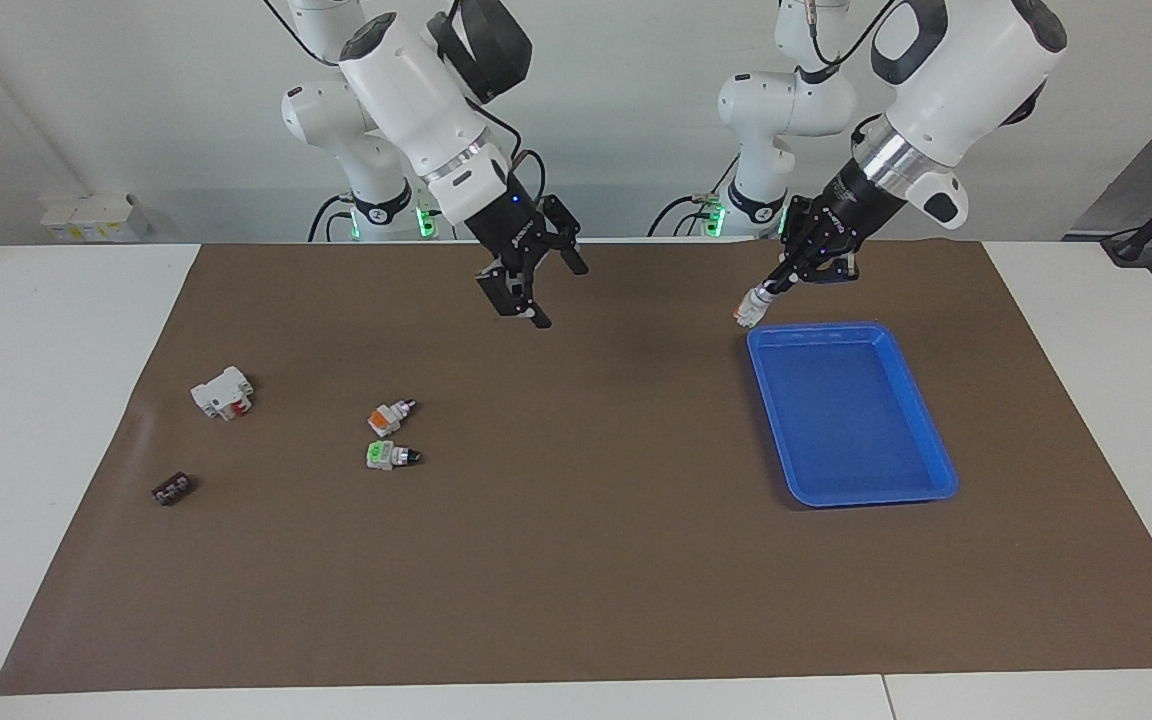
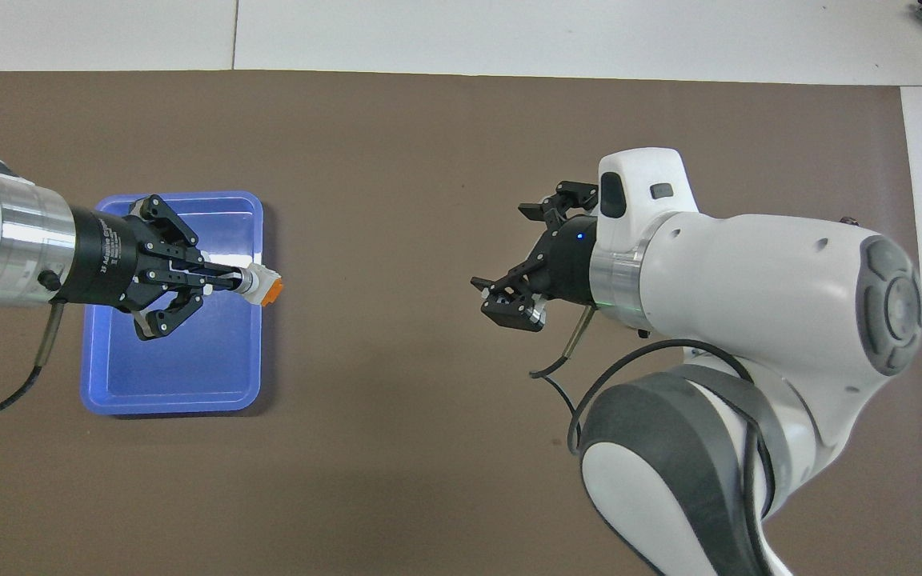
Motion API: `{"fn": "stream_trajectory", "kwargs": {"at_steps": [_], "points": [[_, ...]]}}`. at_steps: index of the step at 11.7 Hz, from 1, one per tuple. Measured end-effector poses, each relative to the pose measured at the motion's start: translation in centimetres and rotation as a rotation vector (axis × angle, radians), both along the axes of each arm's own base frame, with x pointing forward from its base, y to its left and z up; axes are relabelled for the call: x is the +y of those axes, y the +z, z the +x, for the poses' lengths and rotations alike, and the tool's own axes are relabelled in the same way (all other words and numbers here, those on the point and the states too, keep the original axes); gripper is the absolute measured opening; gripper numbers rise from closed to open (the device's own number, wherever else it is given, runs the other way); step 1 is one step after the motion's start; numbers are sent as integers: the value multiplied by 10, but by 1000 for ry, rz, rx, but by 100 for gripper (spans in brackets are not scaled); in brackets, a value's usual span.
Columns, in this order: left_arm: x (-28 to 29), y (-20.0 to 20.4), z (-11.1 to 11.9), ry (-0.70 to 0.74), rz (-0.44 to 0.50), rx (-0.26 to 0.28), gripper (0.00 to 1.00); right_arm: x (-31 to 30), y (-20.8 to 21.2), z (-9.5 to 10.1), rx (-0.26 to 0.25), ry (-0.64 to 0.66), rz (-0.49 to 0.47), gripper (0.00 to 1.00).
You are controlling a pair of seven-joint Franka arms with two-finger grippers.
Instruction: Turn and place switch with both arms
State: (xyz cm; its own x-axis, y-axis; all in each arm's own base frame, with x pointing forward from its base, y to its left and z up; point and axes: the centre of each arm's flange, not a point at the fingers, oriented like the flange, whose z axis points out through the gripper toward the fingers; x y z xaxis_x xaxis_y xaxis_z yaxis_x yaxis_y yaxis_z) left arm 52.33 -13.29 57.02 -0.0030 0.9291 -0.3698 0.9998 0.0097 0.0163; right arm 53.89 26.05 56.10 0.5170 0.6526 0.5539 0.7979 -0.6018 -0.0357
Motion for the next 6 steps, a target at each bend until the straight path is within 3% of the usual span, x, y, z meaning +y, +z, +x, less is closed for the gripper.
{"fn": "stream_trajectory", "kwargs": {"at_steps": [3,6], "points": [[19,-75,-13,-271,110,-28,9,-45,-3,20,38,-286,-93,100],[50,-133,-25,-417,140,-66,9,-100,3,33,155,-509,-140,100]]}}
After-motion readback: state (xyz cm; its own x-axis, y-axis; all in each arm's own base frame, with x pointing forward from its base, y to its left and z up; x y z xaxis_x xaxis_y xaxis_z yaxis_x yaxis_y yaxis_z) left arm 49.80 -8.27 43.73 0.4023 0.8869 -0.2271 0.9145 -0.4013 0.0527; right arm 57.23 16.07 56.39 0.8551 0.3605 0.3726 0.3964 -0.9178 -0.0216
